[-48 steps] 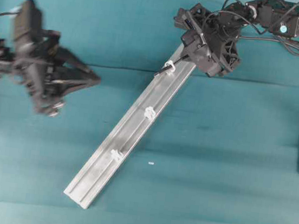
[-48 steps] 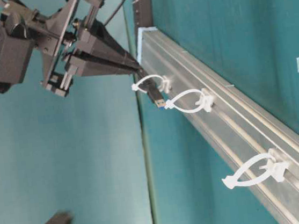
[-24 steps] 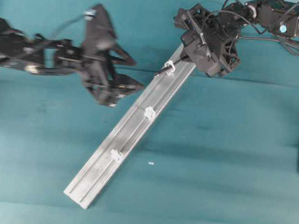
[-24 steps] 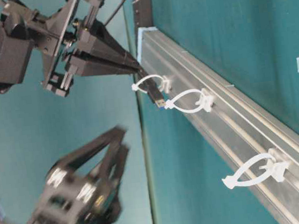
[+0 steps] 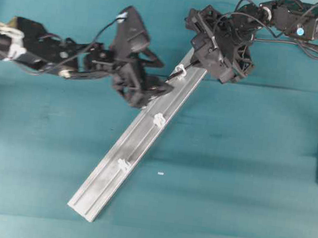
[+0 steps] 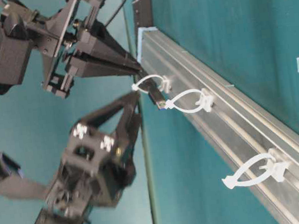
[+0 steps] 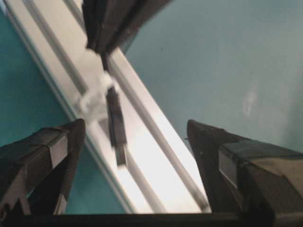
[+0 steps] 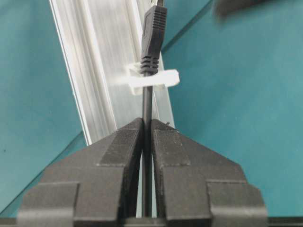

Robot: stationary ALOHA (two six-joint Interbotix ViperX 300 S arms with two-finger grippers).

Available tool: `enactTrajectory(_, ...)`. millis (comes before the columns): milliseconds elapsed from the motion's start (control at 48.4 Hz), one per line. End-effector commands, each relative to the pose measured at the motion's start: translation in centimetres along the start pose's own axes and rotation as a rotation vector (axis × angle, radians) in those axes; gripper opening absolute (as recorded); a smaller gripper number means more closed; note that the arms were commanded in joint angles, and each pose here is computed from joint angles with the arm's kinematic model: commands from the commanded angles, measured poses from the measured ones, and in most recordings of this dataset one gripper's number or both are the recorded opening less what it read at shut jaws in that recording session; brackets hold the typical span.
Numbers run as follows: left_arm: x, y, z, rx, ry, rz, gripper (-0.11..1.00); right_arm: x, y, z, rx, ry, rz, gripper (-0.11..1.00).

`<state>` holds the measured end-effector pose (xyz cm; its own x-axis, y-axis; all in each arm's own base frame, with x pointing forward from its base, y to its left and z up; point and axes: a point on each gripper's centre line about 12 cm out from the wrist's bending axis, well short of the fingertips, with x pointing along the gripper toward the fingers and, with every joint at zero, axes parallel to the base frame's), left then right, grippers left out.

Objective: Pass the USB cable through three rings with both arms.
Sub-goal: 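Bring the left gripper to the plug emerging past the first ring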

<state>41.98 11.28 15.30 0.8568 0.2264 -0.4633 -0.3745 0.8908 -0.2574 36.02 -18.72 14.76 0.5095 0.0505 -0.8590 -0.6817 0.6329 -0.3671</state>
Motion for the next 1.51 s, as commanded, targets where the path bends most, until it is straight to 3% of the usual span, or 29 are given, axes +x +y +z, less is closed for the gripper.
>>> enactTrajectory(0, 1.0, -0.3, 0.5, 0.003, -0.015, -0.008, 0.92, 0.0, -0.2, 0.5, -0.007, -0.009, -0.008, 0.09)
enactTrajectory(434, 1.5, 0.2, -0.7, -0.003, 0.018, 0.004, 0.92, 0.1, -0.2, 0.5, -0.002, -0.007, -0.011, 0.09)
enactTrajectory(682, 1.7, 0.4, -1.3, -0.017, 0.035, 0.01, 0.84, 0.0, -0.3, 0.5, -0.001, -0.009, -0.011, 0.09)
enactTrajectory(889, 1.9, 0.2, -0.9, 0.002, 0.018, 0.003, 0.67, 0.1, -0.2, 0.5, -0.001, -0.008, -0.006, 0.09)
enactTrajectory(1096, 2.0, 0.3, -1.2, 0.02, 0.04, 0.01, 0.2, 0.1, -0.1, 0.5, 0.001, -0.007, -0.006, 0.09)
enactTrajectory(1158, 2.0, 0.4, -1.2, 0.021, 0.052, 0.015, 0.11, 0.1, -0.1, 0.4, 0.0, -0.006, -0.006, 0.09)
enactTrajectory(1489, 2.0, 0.4, -1.5, 0.033, 0.068, 0.018, 0.1, 0.1, -0.1, 0.4, 0.002, -0.007, -0.008, 0.09)
